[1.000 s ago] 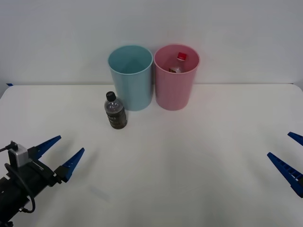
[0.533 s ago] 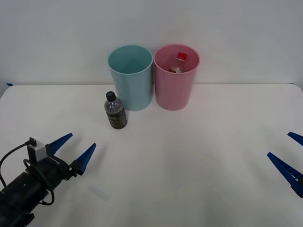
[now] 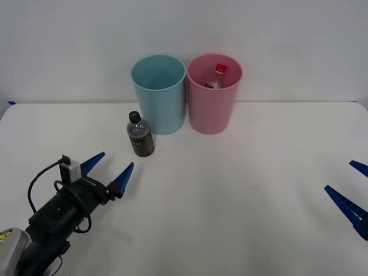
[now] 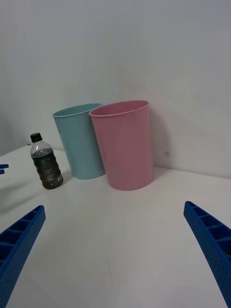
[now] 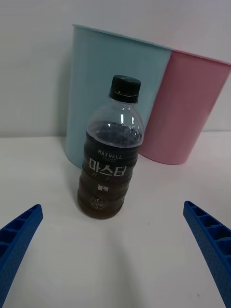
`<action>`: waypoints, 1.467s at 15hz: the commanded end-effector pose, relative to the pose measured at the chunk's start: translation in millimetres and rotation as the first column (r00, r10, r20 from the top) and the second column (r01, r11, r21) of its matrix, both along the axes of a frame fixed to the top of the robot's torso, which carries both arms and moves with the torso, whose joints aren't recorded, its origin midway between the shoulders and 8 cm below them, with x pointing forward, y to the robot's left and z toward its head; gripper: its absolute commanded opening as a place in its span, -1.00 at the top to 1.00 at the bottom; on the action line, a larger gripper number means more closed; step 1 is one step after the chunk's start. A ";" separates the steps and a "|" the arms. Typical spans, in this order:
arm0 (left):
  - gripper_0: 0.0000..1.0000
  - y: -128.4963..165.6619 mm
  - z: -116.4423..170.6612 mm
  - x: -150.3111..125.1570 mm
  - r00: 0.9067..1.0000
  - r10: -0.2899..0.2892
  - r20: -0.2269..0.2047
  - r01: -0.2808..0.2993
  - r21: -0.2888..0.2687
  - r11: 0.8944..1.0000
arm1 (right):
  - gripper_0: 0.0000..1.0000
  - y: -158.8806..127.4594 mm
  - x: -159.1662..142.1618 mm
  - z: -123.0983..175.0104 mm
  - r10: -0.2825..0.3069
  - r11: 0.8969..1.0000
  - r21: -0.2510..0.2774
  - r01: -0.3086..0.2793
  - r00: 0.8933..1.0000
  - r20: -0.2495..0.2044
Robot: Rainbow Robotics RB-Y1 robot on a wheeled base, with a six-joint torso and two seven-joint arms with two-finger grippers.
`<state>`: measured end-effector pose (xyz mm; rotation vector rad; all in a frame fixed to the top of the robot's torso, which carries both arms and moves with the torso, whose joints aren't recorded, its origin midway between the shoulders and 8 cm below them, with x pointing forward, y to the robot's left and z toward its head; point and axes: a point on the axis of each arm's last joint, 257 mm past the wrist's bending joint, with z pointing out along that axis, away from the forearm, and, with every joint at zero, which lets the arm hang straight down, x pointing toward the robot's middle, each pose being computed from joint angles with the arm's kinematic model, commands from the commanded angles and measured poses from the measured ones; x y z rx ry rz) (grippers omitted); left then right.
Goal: Grasp the object on the table and drop it into the matching bin: aluminum can to the light blue bin, PET bottle to the pink bin.
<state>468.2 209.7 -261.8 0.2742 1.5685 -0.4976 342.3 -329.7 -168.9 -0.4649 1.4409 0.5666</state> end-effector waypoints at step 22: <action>-1.00 -75.4 -6.5 112.9 0.999 -0.046 -0.025 0.047 0.032 0.998 | -1.00 0.0 0.0 0.0 0.000 1.000 0.000 0.000 1.000 0.000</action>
